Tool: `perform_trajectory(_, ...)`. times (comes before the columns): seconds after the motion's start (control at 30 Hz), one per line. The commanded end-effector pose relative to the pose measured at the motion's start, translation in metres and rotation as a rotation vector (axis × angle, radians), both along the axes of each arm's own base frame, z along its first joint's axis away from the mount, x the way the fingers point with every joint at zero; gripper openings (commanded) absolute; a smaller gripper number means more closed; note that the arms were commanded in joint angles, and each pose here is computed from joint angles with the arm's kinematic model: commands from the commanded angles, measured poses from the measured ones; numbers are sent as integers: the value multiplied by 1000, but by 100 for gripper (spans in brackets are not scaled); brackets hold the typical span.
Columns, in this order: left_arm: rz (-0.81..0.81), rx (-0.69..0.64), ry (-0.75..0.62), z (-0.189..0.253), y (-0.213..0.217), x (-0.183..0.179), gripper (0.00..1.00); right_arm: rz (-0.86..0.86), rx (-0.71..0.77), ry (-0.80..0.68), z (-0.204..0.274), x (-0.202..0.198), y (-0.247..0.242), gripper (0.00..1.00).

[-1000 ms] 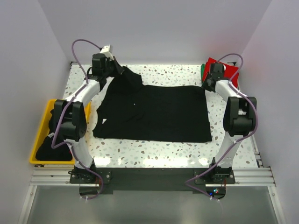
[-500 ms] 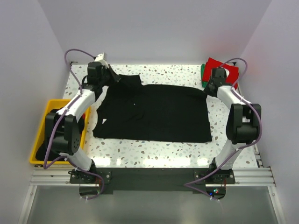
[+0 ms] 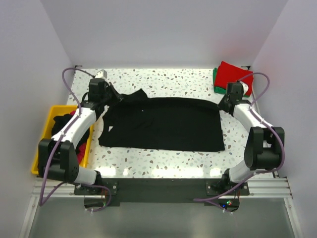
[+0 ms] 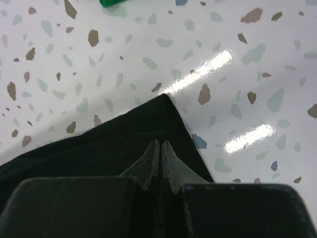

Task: Fold and stack the t-shirts
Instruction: Fold the tshirt

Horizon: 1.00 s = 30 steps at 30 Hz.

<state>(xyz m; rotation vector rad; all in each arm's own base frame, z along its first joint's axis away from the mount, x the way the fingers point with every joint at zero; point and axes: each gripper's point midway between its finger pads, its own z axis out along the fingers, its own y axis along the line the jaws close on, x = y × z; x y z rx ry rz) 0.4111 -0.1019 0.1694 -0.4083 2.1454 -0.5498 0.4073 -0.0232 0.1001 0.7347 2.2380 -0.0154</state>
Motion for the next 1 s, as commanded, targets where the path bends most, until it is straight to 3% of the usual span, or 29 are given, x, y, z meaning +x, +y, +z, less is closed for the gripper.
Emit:
perform_trajectory(0.0, 50, -3, -1, 5, 11, -16, 0, -31, 21, -40, 4, -8, 1, 0)
perform_trajectory(0.43, 64, 23, 58, -18, 21, -65, 0, -70, 18, 30, -25, -45, -2, 0)
perform_trajectory(0.97, 102, 69, 58, -7, 33, -75, 0, -76, 32, 10, -18, -62, -1, 0)
